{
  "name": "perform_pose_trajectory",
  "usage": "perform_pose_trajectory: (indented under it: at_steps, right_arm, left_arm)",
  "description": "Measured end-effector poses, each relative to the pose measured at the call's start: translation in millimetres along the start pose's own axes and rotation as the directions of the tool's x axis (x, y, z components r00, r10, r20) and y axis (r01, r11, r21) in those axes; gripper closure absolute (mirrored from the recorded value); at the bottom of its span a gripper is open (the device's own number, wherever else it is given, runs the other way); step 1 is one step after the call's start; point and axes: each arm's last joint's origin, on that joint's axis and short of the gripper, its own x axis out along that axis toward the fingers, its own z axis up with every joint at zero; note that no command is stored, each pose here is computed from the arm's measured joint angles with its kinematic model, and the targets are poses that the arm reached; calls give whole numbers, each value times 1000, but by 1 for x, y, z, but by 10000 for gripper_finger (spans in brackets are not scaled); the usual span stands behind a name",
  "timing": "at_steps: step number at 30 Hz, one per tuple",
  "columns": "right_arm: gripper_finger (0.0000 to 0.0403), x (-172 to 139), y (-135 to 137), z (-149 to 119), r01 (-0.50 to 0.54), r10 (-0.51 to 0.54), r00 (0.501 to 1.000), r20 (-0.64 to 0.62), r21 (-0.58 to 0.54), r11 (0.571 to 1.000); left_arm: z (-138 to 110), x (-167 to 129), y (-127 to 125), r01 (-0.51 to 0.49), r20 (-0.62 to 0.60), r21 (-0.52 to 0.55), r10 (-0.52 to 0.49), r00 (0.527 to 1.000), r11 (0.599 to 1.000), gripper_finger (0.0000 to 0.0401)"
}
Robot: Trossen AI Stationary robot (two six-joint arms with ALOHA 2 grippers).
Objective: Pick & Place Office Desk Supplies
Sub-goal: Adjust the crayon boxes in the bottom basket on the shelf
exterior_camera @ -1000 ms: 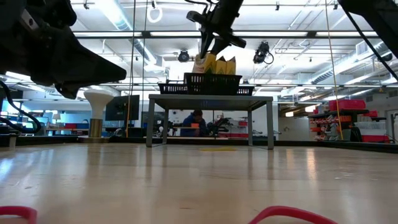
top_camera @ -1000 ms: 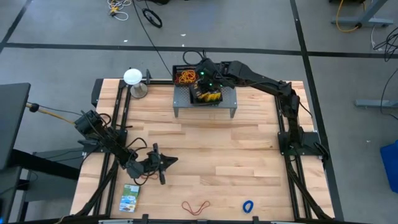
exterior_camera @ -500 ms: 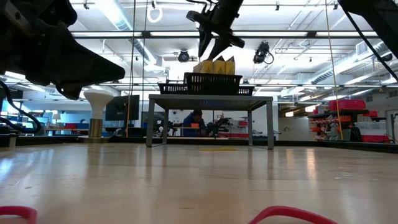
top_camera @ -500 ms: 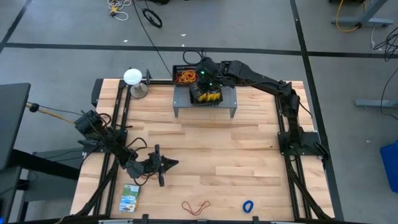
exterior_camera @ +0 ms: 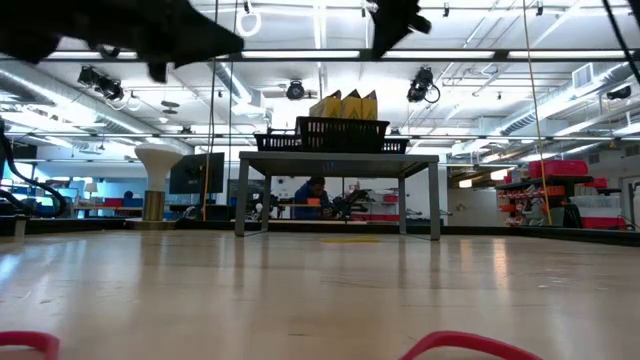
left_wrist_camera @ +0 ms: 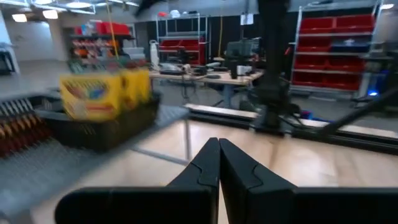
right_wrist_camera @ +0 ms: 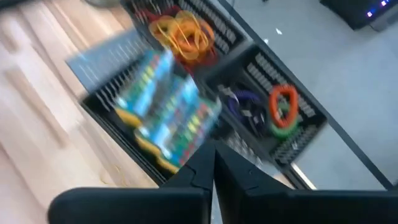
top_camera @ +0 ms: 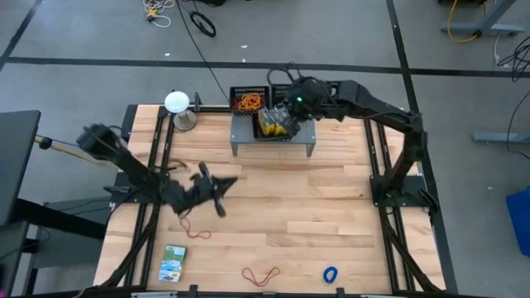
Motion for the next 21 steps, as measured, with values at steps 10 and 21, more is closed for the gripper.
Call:
perform_pose_trajectory:
  at_steps: [10, 21]
  right_arm:
    - [395, 14, -28, -71, 2, -6, 998, 64, 60, 998]
    - [400, 66, -49, -101, -140, 107, 972, 212, 151, 979]
  left_arm:
    - [53, 66, 67, -33, -316, 200, 96, 944, 979, 397]
    - [85, 145, 121, -12, -482, 311, 169, 860, 950, 397]
